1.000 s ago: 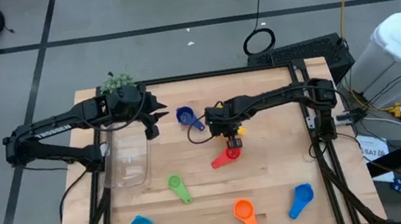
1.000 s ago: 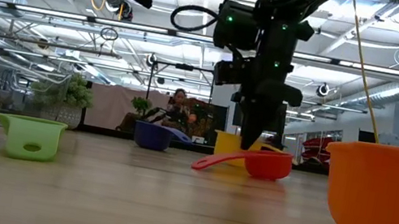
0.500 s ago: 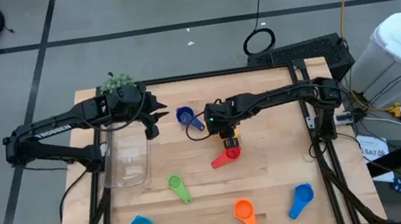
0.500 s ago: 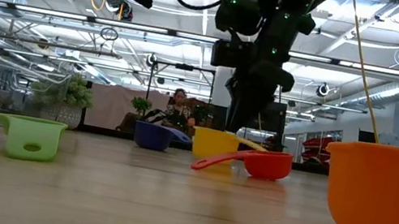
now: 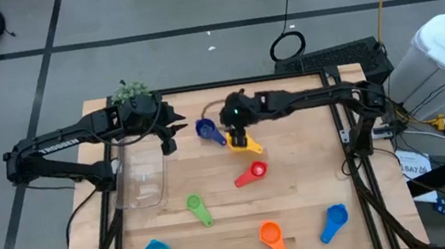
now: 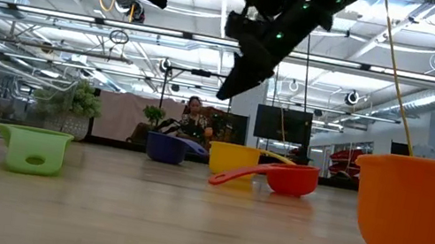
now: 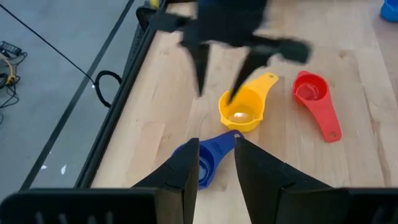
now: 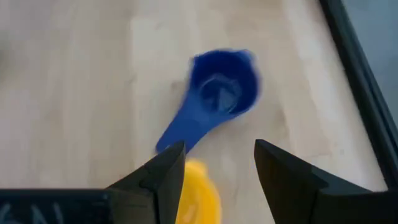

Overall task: Nest measuring cups in basket
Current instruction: Stack the dark blue measuring cup on top of the yellow measuring cup

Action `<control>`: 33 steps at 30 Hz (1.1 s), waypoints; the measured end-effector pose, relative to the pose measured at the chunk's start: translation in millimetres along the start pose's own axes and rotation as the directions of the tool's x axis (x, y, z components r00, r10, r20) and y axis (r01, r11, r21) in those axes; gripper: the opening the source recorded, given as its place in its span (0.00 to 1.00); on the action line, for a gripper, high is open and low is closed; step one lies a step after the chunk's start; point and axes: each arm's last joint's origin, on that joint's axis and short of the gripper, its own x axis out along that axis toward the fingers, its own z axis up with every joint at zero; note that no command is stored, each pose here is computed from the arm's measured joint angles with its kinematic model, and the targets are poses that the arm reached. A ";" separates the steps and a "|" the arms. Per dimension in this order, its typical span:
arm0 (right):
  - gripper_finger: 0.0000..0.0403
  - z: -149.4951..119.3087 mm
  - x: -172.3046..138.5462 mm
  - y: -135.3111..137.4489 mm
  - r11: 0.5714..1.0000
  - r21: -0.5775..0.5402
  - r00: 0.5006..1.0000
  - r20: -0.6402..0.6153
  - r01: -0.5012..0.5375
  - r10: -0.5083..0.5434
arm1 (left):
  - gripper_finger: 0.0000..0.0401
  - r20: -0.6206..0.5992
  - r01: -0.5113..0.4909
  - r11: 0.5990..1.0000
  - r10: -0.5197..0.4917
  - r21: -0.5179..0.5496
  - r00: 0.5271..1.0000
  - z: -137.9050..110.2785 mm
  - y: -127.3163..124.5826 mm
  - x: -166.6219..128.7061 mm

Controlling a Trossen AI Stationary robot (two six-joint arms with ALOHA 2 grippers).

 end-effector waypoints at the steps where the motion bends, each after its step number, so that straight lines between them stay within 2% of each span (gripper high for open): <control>1: 0.46 1.6 3.2 -5.6 1.000 0.031 1.000 0.003 0.002 -0.002 | 0.27 -0.001 0.000 1.000 0.000 0.003 1.000 -0.1 -0.1 0.0; 7: 0.46 14.8 23.6 -20.8 0.994 0.104 1.000 0.004 0.012 -0.012 | 0.26 0.018 -0.015 0.999 0.014 0.047 1.000 -0.7 0.9 -9.9; 14: 0.46 33.3 54.0 -22.9 0.986 0.164 1.000 -0.010 -0.015 0.017 | 0.26 0.076 -0.045 0.999 0.043 0.024 0.996 -1.9 4.0 -31.8; 18: 0.46 38.2 70.9 -23.6 0.985 0.175 0.998 -0.061 -0.014 0.025 | 0.26 0.080 -0.044 0.999 0.044 -0.002 0.996 -4.6 3.8 -40.4; 29: 0.46 27.2 96.1 -29.7 0.978 0.207 0.990 -0.134 -0.024 0.052 | 0.27 0.070 -0.032 0.999 0.035 -0.035 0.997 -9.0 1.0 -49.6; 33: 0.46 27.8 97.8 -32.9 0.979 0.204 0.992 -0.116 -0.022 0.046 | 0.27 0.068 -0.035 0.999 0.037 -0.038 0.997 -9.2 1.0 -49.5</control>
